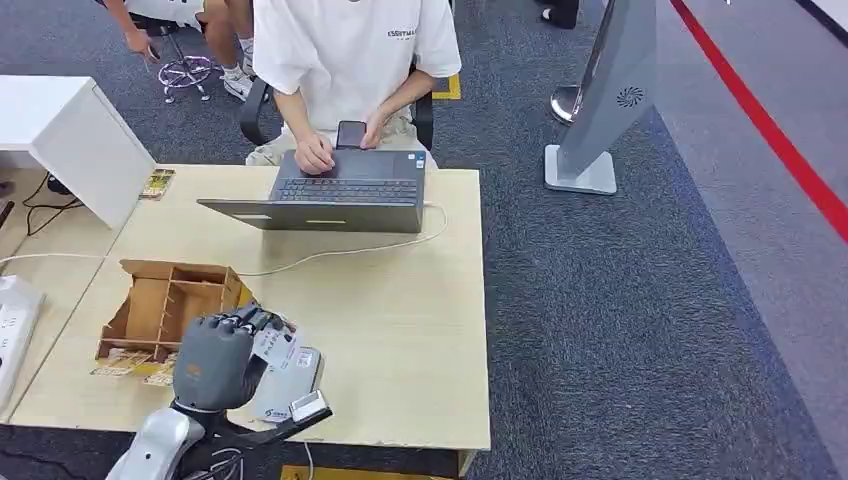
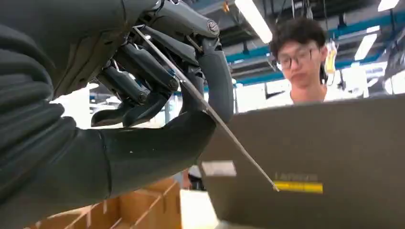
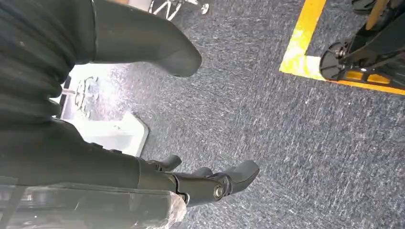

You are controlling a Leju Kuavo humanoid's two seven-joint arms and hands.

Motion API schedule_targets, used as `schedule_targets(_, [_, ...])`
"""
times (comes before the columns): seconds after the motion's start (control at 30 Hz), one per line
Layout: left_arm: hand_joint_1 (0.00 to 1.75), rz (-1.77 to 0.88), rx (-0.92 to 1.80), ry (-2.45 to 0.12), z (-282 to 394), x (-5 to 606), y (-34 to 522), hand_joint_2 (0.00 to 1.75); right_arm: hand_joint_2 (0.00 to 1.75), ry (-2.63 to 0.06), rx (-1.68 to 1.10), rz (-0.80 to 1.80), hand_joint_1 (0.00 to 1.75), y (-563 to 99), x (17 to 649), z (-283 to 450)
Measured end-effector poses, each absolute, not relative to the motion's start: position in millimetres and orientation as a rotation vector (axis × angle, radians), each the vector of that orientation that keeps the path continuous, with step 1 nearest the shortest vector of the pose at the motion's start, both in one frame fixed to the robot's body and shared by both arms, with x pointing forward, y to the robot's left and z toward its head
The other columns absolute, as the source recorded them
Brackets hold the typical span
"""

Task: Pass the card to the sensor for recognition and then transmit it.

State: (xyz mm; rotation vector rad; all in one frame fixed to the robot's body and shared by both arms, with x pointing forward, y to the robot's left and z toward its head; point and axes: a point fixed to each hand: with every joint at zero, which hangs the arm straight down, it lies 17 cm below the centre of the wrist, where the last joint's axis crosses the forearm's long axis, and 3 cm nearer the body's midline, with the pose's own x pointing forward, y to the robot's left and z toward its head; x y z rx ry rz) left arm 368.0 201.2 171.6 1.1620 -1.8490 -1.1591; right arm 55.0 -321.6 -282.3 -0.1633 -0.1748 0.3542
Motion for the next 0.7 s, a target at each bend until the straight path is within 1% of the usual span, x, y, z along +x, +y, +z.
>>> schedule_targets(0.17, [1.75,-1.232,1.072,-1.681,119.6,354.7,217.7,1.75,1.75,-0.169,-0.168,0.349,0.0,-325.1,51.7,-282.3])
schedule_targets(0.4, [1.75,-1.276,1.028,-1.511,70.6,337.1,241.8,1.75,1.75,-0.181,-0.176,0.358,0.0,-330.2,48.6,-281.9])
schedule_targets(0.7, [1.75,-1.311,1.012,-1.473,57.0,329.6,245.9,1.75,1.75,-0.179,-0.181,0.355,0.0,-334.0,46.4,-281.7])
